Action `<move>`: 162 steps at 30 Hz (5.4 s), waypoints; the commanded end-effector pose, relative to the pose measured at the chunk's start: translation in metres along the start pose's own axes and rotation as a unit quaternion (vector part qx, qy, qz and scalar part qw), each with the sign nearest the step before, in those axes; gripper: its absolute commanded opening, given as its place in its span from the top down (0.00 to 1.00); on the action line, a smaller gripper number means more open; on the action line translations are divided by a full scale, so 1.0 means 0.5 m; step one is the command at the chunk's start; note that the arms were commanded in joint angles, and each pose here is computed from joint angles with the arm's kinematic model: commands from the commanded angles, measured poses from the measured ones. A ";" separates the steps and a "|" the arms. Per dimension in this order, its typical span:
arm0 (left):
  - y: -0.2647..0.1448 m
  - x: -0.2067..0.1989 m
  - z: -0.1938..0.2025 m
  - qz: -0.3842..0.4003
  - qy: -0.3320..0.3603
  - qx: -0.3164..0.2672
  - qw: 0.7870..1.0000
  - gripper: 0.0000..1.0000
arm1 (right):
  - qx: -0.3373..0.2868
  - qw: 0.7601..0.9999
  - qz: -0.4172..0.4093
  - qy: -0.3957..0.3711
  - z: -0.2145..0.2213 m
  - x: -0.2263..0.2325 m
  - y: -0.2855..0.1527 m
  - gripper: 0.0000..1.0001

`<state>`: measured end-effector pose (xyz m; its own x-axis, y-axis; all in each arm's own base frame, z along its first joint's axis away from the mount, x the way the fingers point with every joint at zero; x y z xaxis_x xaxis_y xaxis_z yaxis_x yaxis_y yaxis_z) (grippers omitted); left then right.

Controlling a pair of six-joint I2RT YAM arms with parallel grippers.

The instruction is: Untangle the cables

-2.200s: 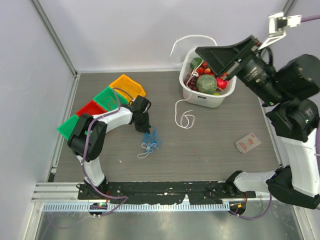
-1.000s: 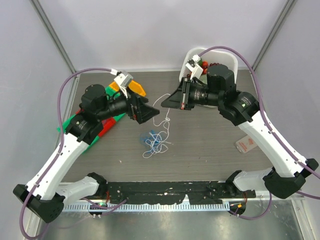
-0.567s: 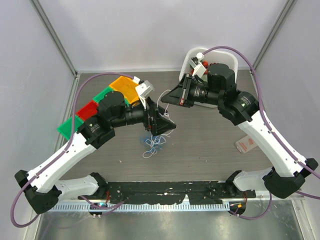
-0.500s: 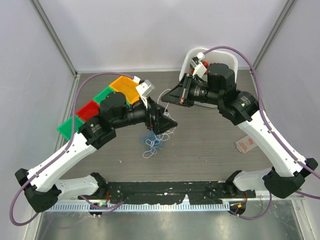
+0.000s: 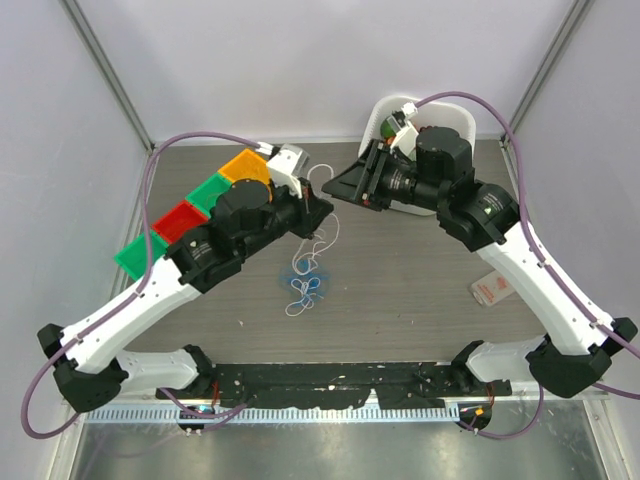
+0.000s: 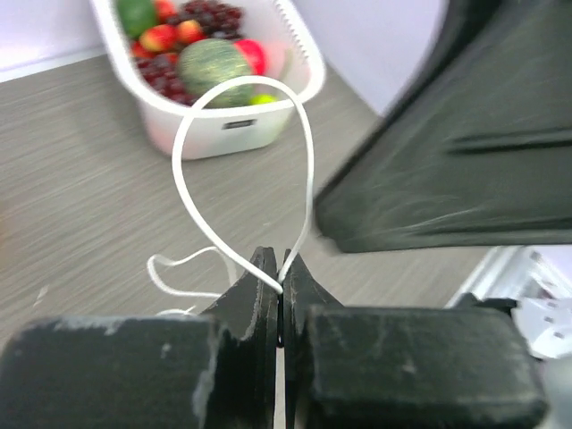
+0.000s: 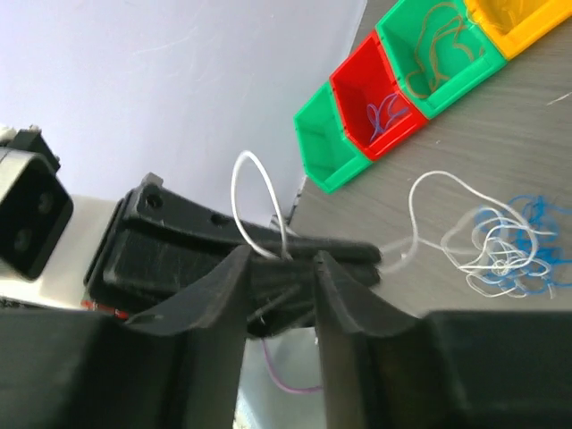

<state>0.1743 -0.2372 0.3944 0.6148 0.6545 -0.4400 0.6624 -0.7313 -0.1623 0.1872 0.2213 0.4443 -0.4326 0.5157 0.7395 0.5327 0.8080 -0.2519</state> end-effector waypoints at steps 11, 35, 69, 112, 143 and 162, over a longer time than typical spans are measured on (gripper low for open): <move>-0.212 0.170 -0.086 -0.437 0.080 -0.102 0.890 1.00 | -0.055 0.991 0.101 -0.069 -0.015 -0.050 -0.081 0.27; -0.257 0.532 -0.083 -0.676 -0.057 -0.163 0.717 1.00 | 0.008 0.990 0.120 -0.076 0.017 -0.121 -0.114 0.28; -0.260 0.556 -0.203 -0.629 -0.154 -0.193 0.737 1.00 | 0.027 0.992 0.112 -0.052 -0.022 -0.115 -0.095 0.30; -0.290 0.613 -0.110 -0.660 -0.170 -0.165 0.713 1.00 | 0.055 0.991 0.116 -0.038 -0.019 -0.135 -0.068 0.30; -0.272 0.760 0.172 -0.714 -0.361 0.008 0.600 1.00 | 0.050 0.988 0.144 -0.038 -0.006 -0.151 -0.076 0.30; -0.297 0.640 0.034 -0.668 -0.364 -0.088 0.643 0.23 | 0.096 0.988 0.121 -0.004 0.043 -0.214 -0.025 0.30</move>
<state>0.2809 0.0905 0.2219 -0.8992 0.3981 -0.1818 0.3705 0.4715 -0.8003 0.2119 0.1607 0.3532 -0.2750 0.7456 0.6070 0.4755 0.6541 -0.5882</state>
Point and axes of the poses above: each gripper's point midway between its finger pads, its own y axis out along the fingers, its own x axis along the line the jaws close on, z = x × y, the point moved 10 cm from there along -y, back along the fingers, and after that the axes turned 8 degrees about -y, right-handed, at the moved point
